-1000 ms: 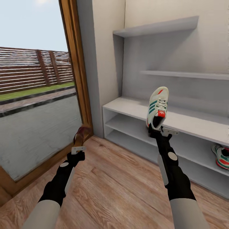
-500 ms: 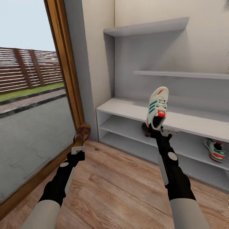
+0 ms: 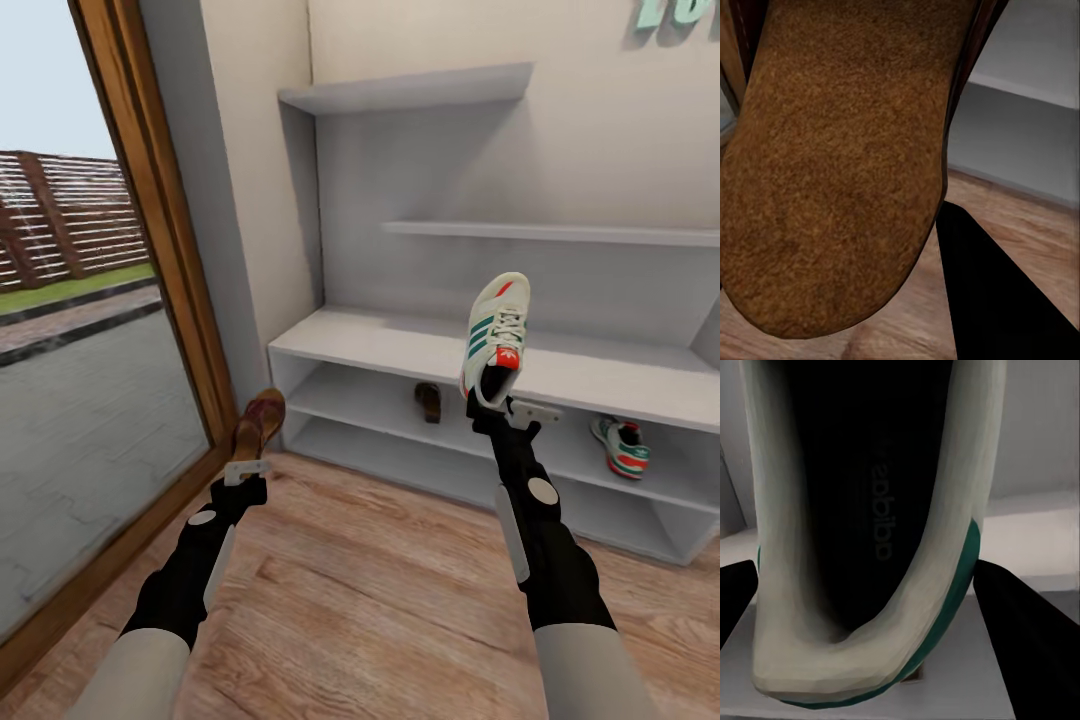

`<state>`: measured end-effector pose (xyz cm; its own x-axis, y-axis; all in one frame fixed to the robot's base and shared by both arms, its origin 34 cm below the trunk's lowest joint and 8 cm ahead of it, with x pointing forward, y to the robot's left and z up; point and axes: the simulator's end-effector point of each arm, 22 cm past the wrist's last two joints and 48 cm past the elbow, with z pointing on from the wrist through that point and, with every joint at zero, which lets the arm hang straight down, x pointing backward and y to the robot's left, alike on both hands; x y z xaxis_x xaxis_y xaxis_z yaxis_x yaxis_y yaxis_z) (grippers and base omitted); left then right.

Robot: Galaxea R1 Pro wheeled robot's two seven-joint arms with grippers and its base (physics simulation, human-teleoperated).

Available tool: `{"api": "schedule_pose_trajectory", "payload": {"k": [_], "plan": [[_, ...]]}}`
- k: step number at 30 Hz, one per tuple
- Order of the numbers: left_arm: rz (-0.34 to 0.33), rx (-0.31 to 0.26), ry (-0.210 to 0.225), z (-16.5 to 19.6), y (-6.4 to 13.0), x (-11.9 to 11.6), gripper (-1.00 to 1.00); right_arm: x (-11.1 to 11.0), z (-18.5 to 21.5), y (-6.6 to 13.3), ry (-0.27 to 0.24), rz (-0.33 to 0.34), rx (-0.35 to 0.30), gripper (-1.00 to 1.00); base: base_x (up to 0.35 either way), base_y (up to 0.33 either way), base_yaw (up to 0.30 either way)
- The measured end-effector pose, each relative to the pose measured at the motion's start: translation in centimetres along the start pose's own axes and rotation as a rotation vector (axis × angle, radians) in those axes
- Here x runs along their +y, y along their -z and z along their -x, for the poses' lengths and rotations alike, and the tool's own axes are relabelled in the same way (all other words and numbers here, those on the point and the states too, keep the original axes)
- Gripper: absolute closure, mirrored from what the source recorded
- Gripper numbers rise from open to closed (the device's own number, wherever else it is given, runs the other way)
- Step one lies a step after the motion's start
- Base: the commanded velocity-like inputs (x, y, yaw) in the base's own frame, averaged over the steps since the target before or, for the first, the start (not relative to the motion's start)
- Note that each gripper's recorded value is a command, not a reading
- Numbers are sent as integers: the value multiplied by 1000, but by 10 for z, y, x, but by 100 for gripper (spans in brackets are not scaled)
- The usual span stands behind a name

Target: Pick up the two gym shoes and the two sandals from the corridor floor and place them onto the hallstand (shoe rack) in the corridor, making sure they are on the rack and not on the floor. Arrange them so the two gym shoes are next to each other and the two sandals are next to each other.

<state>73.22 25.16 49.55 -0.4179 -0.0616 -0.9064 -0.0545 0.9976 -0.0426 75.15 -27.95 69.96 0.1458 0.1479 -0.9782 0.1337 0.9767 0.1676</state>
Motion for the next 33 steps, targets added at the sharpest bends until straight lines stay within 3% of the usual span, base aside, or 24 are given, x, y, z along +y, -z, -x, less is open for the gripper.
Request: {"api": "schedule_pose_trajectory", "payload": {"k": [8, 27, 33], "plan": [[0, 0, 0, 0, 0, 0, 100, 0, 0, 0, 0, 0, 0, 100, 0, 243, -251], [0, 0, 0, 0, 0, 0, 100, 0, 0, 0, 0, 0, 0, 100, 0, 51, -251], [0, 0, 0, 0, 0, 0, 100, 0, 0, 0, 0, 0, 0, 100, 0, 11, -73]]}}
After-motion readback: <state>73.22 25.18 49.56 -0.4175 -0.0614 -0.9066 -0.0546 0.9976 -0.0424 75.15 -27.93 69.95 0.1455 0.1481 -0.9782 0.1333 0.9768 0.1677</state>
